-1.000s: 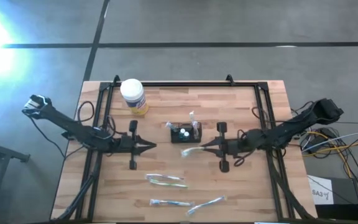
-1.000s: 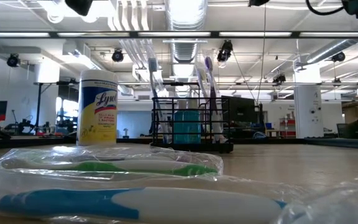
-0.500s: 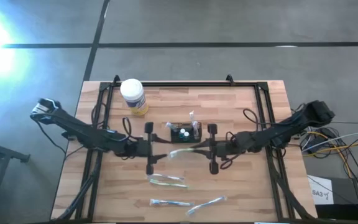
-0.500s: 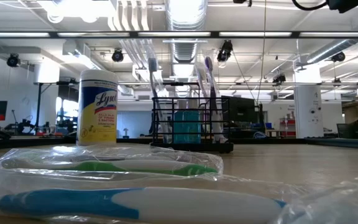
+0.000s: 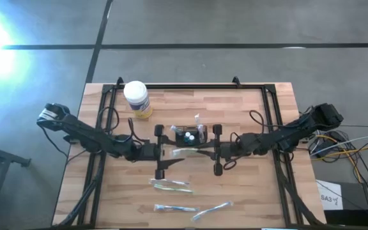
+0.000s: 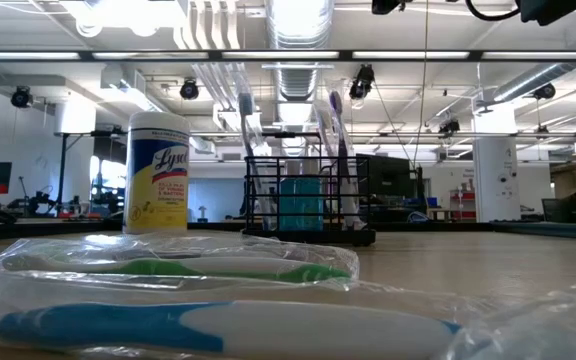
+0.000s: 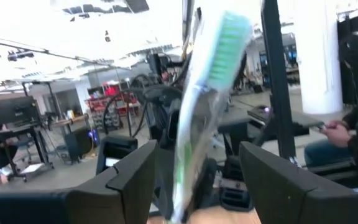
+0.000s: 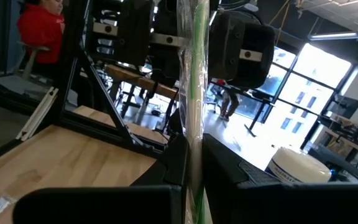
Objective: Pick & Place toothbrushing station
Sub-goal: Put the bottom green toothbrush into the black wire organizer, then put the purple toothbrush into the black wire organizer
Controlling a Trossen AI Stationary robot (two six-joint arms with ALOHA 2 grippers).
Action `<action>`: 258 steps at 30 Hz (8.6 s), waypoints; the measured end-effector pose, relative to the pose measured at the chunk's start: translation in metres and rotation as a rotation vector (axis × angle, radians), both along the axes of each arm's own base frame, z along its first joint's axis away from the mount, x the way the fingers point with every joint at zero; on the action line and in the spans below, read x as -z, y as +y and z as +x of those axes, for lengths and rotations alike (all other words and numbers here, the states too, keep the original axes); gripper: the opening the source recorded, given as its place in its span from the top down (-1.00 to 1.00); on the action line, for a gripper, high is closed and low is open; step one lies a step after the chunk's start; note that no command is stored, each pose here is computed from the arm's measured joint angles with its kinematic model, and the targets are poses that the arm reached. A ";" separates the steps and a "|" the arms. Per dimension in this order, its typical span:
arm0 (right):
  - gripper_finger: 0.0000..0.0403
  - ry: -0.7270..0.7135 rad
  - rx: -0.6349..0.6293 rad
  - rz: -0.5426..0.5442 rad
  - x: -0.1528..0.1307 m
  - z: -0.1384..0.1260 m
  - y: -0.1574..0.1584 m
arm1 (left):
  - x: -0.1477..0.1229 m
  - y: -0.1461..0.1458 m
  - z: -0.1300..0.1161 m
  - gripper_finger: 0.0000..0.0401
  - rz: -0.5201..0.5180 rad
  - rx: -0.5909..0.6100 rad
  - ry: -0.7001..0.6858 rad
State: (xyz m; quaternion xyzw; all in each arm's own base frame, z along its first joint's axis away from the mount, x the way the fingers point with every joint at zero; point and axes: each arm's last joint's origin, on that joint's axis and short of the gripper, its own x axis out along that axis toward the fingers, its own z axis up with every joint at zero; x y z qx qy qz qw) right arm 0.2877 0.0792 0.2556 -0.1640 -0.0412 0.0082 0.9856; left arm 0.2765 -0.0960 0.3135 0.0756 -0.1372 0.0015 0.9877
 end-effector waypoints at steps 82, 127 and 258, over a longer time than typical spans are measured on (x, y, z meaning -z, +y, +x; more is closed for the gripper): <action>0.96 -0.142 -0.258 0.215 0.044 -0.145 -0.063 | 0.051 0.075 -0.137 0.90 -0.049 -0.130 0.295; 0.96 -0.107 -0.140 0.229 0.046 -0.142 -0.074 | 0.083 0.103 -0.026 0.89 -0.005 -0.025 0.365; 0.96 0.472 0.091 0.363 0.003 -0.012 -0.037 | 0.144 0.095 -0.180 0.92 -0.303 -0.063 0.280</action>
